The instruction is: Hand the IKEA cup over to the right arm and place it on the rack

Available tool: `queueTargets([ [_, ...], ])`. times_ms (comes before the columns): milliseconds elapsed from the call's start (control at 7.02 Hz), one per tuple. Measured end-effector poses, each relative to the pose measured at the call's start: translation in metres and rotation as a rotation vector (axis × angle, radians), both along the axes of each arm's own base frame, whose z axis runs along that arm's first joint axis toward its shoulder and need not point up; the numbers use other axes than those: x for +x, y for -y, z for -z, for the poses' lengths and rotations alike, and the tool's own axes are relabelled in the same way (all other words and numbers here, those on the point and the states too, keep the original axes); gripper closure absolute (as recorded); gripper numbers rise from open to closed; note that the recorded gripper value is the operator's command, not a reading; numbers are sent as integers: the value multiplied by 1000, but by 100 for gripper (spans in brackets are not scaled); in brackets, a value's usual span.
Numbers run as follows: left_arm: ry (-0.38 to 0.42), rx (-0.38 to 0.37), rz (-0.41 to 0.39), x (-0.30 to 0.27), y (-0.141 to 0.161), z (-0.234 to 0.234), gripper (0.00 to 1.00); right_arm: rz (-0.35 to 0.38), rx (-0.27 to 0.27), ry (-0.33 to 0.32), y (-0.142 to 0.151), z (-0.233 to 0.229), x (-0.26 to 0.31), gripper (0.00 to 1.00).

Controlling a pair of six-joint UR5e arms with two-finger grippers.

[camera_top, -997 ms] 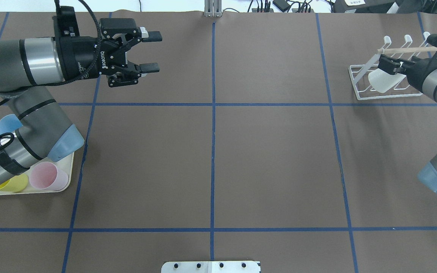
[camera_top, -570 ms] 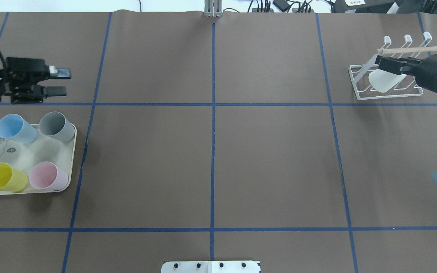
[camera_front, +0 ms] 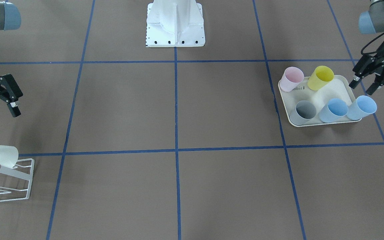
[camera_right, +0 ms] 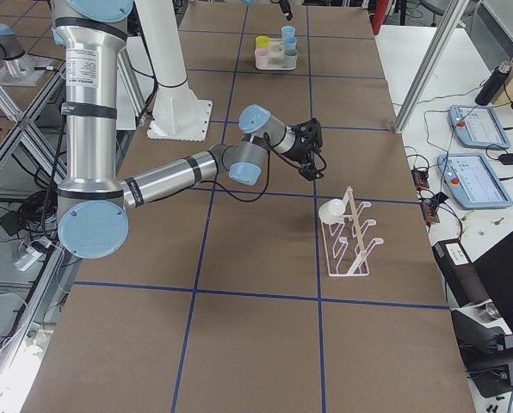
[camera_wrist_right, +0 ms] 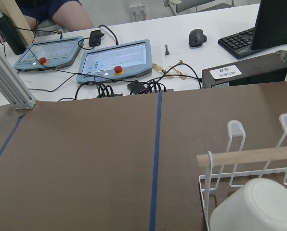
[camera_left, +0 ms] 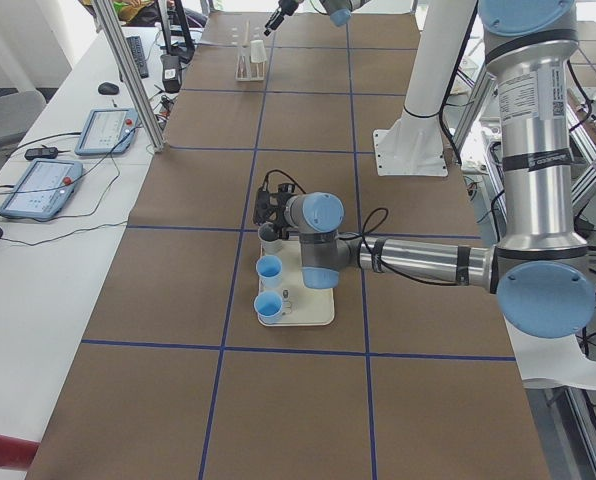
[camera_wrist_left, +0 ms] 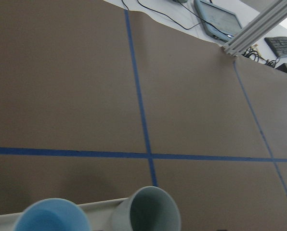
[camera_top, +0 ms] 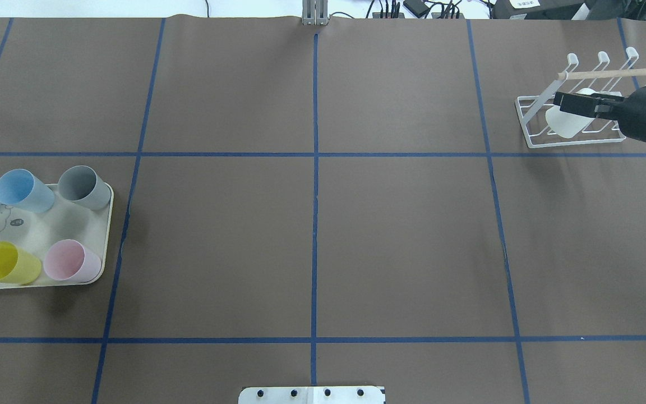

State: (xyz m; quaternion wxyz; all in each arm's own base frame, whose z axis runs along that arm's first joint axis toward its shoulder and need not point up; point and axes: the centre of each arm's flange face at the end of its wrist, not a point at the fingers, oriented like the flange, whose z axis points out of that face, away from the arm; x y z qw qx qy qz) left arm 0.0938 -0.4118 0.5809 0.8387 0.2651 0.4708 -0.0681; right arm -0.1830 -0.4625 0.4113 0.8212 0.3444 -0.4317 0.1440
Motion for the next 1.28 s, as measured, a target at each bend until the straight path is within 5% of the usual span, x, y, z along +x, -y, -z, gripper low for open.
queueTargets([
  [285, 173, -32, -10, -2, 14, -60, 17, 25, -10, 6, -1, -2, -3, 0],
  [855, 183, -106, -62, 1, 11, -93, 29, 35, -16, 7, -1, -5, -5, 0],
  [1282, 182, -128, -78, 6, 17, -104, 65, 39, -19, 7, -1, -6, -5, 0],
])
